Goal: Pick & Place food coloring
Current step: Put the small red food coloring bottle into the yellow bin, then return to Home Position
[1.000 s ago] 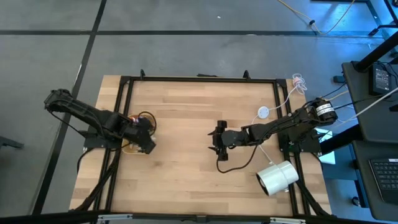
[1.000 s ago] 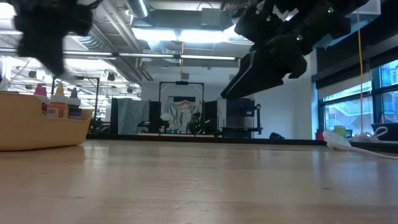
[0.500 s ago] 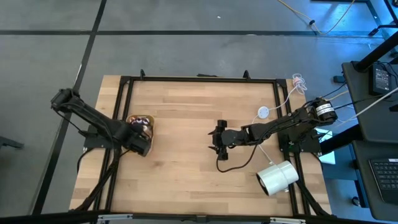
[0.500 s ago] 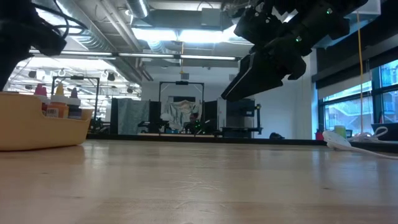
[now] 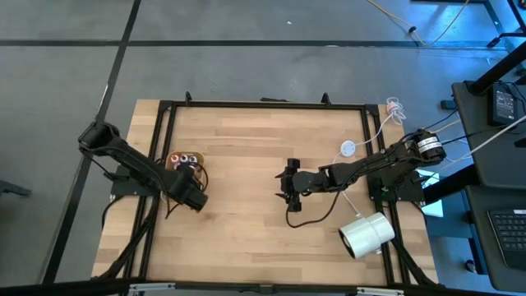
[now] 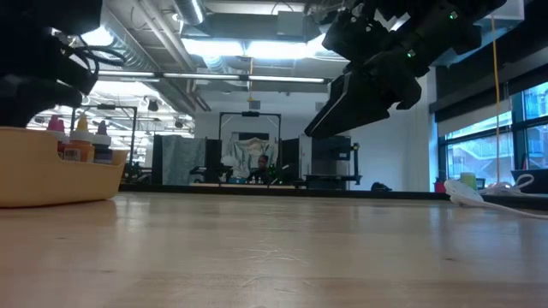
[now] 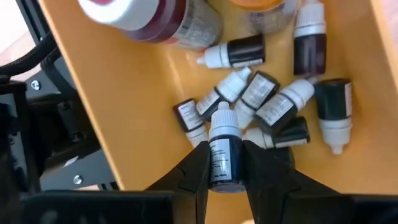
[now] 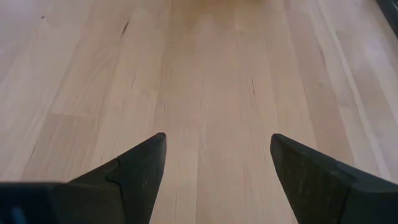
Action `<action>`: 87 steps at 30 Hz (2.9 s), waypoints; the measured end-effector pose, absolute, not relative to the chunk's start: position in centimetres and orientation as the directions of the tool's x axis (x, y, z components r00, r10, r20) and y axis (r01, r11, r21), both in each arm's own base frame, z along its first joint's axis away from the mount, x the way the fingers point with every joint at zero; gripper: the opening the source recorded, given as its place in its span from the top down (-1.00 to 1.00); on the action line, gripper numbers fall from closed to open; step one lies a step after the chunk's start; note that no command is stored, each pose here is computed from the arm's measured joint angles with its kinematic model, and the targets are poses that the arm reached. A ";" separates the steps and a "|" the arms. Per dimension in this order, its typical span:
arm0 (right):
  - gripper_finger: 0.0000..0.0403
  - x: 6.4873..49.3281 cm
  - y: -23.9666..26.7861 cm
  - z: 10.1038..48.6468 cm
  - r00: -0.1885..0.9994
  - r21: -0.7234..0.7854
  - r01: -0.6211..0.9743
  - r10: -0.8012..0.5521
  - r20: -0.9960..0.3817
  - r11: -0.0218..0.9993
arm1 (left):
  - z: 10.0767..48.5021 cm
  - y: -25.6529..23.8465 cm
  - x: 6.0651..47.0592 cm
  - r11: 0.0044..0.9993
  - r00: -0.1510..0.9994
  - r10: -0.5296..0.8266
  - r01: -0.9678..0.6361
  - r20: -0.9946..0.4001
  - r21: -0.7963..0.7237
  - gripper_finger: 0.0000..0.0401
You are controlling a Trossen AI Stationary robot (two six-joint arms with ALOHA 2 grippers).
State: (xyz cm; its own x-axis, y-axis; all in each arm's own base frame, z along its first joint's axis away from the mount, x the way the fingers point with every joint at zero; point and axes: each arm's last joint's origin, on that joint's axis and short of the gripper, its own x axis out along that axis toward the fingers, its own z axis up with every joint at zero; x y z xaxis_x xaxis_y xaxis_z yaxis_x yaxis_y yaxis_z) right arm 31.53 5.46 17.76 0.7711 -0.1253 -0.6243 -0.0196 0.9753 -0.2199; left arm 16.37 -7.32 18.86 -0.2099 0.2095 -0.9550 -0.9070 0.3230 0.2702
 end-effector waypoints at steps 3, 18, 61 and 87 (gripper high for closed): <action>-0.44 31.5 5.4 17.7 0.764 -0.222 -0.022 -0.127 -0.633 0.975 | 18.3 -7.5 16.8 0.320 -0.207 0.229 -0.907 -0.951 0.274 0.58; -0.44 31.2 5.4 17.3 0.733 -0.230 -0.033 -0.133 -0.667 0.973 | 16.6 -7.8 17.9 0.318 -0.224 0.278 -0.896 -0.934 0.309 0.57; -0.44 26.7 5.9 23.0 0.766 -0.191 -0.173 0.010 -0.643 0.966 | 27.3 -8.9 20.6 0.860 0.462 0.097 -0.484 -0.882 -0.159 0.32; -0.44 13.6 3.8 21.9 0.966 -0.013 -0.128 0.122 -0.228 0.992 | 25.0 -1.7 10.7 0.961 0.986 -0.166 0.163 0.005 -0.225 0.32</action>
State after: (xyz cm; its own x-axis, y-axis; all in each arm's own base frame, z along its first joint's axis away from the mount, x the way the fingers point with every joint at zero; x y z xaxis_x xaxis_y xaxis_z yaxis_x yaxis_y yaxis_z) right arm 13.60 3.84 21.85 0.9661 0.1215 -0.2278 -0.1277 0.9917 -0.0126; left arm 10.75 -1.66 24.96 0.9861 -0.1658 0.0047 0.1626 0.9608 -0.2246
